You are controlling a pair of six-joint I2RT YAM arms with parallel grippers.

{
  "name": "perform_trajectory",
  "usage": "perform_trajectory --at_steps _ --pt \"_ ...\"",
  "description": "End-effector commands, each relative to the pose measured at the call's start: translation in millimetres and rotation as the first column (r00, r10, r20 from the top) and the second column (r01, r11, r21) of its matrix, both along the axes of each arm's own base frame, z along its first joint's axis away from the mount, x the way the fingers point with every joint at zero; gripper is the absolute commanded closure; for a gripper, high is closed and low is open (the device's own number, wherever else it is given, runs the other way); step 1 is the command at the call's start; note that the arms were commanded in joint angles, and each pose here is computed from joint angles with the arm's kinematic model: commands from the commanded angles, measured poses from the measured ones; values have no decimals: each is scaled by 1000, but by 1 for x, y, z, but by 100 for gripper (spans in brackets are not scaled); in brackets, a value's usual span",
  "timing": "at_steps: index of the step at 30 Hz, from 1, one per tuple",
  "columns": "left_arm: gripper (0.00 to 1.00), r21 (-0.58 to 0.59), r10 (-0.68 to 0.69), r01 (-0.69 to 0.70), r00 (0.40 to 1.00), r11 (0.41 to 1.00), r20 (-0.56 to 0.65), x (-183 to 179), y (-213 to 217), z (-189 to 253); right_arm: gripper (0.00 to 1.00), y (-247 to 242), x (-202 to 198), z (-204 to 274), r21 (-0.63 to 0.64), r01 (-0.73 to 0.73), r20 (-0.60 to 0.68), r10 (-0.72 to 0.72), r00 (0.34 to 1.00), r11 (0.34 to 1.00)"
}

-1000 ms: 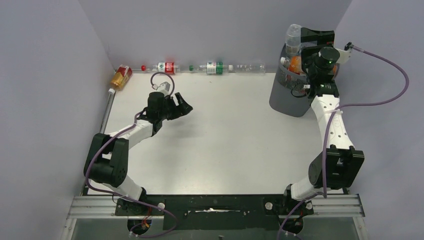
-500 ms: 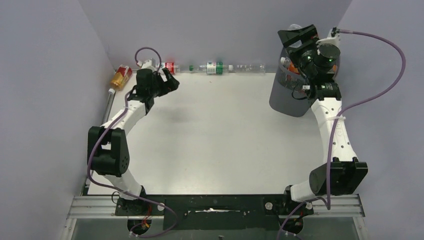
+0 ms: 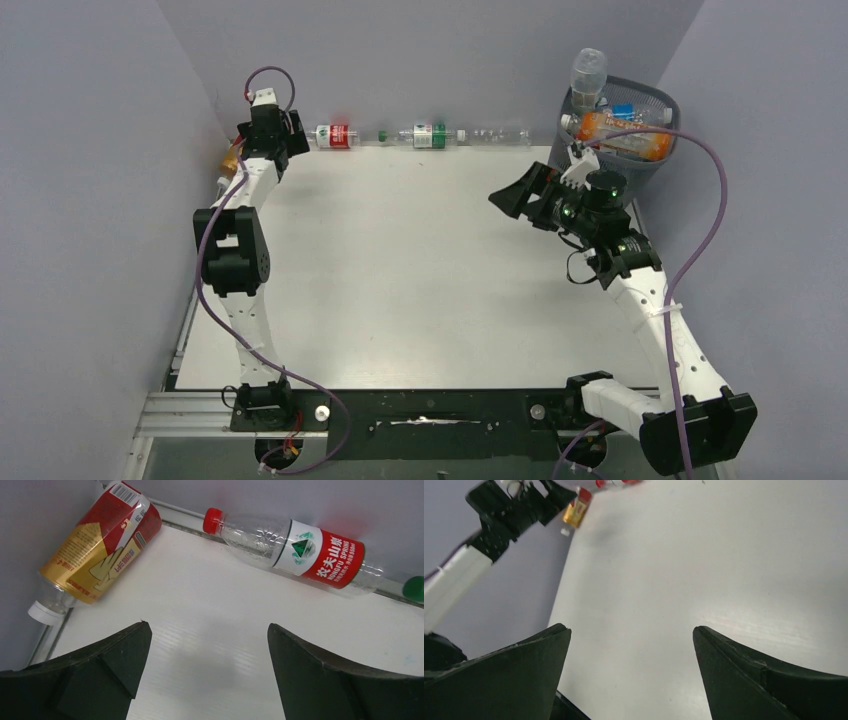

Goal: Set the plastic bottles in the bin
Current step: Pick up the plastic bottle from the corner of the board.

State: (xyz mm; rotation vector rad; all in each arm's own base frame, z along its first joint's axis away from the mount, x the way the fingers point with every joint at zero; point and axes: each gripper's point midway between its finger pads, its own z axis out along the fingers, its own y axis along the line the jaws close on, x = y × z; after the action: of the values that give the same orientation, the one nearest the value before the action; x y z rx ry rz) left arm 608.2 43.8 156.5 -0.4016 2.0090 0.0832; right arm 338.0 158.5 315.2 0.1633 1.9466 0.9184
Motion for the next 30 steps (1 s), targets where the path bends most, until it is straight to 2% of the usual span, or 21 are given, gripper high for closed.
perform_trajectory --at_steps 1,5,10,16,30 --pt "11 214 2 -7 1000 977 24 25 34 11 0 4 -49 -26 -70 -135 -1 135 991 988" --pt "11 264 -33 38 999 964 -21 30 59 -17 0 7 -77 -62 -77 -208 -58 203 977 975" --pt "11 337 -37 61 996 940 -77 22 87 -40 2 9 -91 -88 -64 -246 -91 240 967 967" --pt "11 405 -60 73 997 911 -45 21 104 -24 2 11 -94 -112 -57 -267 -128 259 957 962" --pt "10 426 -61 30 996 904 58 40 153 -3 2 17 -80 -144 -32 -265 -211 253 944 964"
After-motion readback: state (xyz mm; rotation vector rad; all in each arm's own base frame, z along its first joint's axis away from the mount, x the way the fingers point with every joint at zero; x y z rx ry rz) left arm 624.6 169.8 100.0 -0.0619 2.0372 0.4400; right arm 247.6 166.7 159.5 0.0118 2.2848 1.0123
